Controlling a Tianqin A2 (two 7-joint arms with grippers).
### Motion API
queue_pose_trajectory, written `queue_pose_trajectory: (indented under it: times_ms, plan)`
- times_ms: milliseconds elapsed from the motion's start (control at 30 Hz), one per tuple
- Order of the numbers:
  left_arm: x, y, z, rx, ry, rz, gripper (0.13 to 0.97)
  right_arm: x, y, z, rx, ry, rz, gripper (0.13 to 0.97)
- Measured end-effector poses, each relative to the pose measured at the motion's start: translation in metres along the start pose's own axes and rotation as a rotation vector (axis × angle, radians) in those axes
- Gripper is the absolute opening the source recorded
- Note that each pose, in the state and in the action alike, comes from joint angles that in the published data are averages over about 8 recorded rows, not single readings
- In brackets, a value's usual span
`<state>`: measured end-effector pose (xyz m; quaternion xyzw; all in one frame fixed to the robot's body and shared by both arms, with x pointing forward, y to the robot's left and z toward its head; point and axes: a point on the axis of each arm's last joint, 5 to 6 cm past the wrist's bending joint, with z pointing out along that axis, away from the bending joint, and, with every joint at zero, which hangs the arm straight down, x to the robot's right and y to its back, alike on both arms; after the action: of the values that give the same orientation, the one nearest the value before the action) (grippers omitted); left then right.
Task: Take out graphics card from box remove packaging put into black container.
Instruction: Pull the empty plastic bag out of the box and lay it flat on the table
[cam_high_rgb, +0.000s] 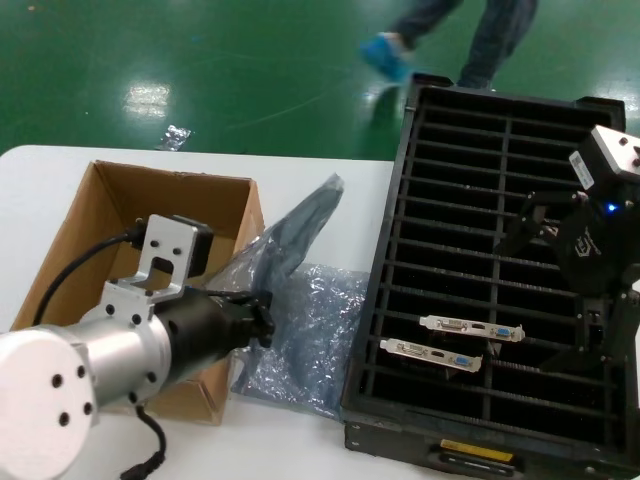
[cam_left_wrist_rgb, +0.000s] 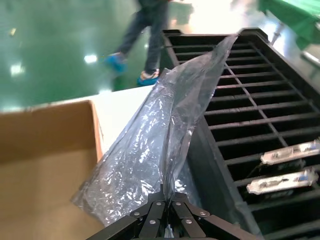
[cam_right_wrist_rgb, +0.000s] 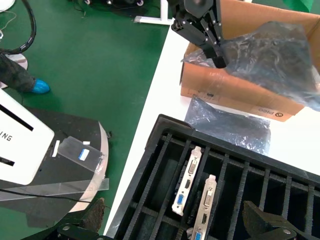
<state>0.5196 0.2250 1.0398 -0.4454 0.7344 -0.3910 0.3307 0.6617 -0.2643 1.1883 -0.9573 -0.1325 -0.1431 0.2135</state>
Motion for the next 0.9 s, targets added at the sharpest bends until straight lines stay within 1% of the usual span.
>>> queue_pose_trajectory:
  times_ms: [167,267,333,433,533,633,800,900]
  plan:
    - [0.0109,-0.0145,-0.001,-0.006,0.003,-0.151,0.139,0.000,0.000,0.000,0.000,0.000,0.000,0.964]
    - [0.0177,-0.0229,-0.002,-0.006,0.007,-0.221,0.139,0.000,0.000,0.000,0.000,0.000,0.000,0.966]
    - [0.0215,-0.0260,-0.002,-0.011,0.009,-0.255,0.139,0.000,0.000,0.000,0.000,0.000,0.000,0.966]
    - [0.0262,-0.0267,-0.001,-0.024,0.011,-0.286,0.139,0.000,0.000,0.000,0.000,0.000,0.000,0.966]
    - [0.0299,-0.0241,0.003,-0.041,0.010,-0.299,0.139,0.000,0.000,0.000,0.000,0.000,0.000,0.966]
    - [0.0330,-0.0200,0.008,-0.060,0.006,-0.291,0.139,0.000,0.000,0.000,0.000,0.000,0.000,0.966]
    - [0.0385,-0.0151,0.022,-0.086,-0.006,-0.233,0.152,0.000,0.000,0.000,0.000,0.000,0.000,0.966]
    - [0.0413,-0.0149,0.030,-0.090,-0.014,-0.195,0.162,0.000,0.000,0.000,0.000,0.000,0.000,0.966]
